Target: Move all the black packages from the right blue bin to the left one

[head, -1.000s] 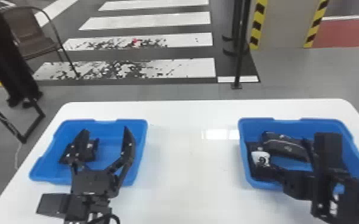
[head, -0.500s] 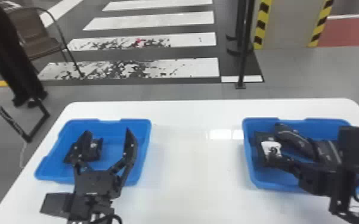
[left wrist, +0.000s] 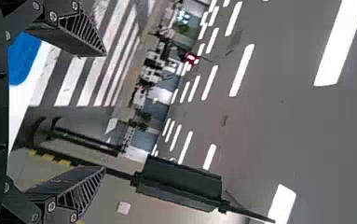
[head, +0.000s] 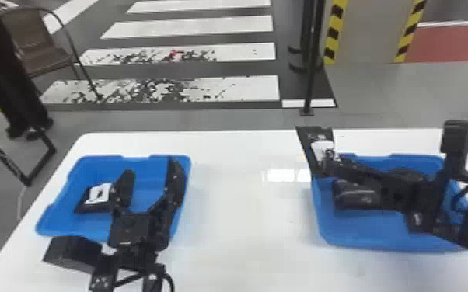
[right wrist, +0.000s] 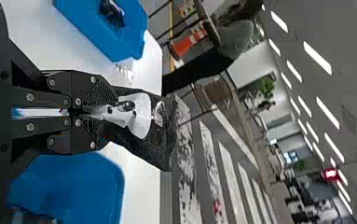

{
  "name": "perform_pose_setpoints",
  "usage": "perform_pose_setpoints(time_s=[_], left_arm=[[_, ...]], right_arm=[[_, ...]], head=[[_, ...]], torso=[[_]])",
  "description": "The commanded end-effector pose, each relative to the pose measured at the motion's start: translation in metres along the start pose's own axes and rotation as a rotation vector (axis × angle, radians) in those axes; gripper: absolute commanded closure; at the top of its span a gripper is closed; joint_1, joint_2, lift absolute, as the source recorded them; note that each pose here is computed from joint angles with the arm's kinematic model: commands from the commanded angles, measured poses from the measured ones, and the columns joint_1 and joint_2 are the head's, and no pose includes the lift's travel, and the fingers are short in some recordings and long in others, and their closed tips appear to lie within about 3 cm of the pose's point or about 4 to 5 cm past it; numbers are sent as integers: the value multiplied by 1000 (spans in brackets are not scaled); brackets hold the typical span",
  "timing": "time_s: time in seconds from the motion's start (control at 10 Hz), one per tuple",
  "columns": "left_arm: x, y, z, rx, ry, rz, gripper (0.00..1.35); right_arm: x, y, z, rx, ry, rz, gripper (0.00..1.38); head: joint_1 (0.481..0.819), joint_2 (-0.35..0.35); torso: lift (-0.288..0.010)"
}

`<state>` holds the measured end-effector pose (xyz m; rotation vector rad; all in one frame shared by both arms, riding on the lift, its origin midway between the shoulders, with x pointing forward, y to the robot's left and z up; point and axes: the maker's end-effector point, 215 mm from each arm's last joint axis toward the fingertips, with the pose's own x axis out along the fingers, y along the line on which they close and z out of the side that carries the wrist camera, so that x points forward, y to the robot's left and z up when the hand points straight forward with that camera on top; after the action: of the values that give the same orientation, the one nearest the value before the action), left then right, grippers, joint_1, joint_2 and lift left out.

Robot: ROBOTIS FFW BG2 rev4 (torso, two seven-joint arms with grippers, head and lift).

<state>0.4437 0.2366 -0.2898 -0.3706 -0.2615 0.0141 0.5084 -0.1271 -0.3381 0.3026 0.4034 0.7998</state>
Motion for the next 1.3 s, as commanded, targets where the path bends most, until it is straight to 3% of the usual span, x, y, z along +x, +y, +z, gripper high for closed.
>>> perform_pose_setpoints(time_s=[0.0, 0.2, 0.5, 1.0, 1.1, 1.2], left_arm=[[7, -26, -16, -178, 111, -53, 183], [14, -67, -20, -264, 203, -176, 190], [16, -87, -16, -279, 215, -234, 188], [11, -114, -30, -311, 272, -290, 196], [11, -115, -31, -311, 274, -295, 277], [11, -112, -29, -301, 267, -291, 736]], right_arm=[[10, 32, 20, -55, -12, 76, 1099], [22, 83, 18, -49, -20, 199, 1099], [41, 125, -3, -26, 20, 303, 1099], [67, 175, -19, -11, 58, 429, 1101], [69, 176, -24, 5, 68, 437, 1101], [69, 179, -25, 5, 67, 441, 1101]], head=[[695, 128], [695, 121], [695, 153], [695, 190], [695, 193], [695, 198]], torso=[[-154], [-154], [-154], [-154], [-154], [-154]])
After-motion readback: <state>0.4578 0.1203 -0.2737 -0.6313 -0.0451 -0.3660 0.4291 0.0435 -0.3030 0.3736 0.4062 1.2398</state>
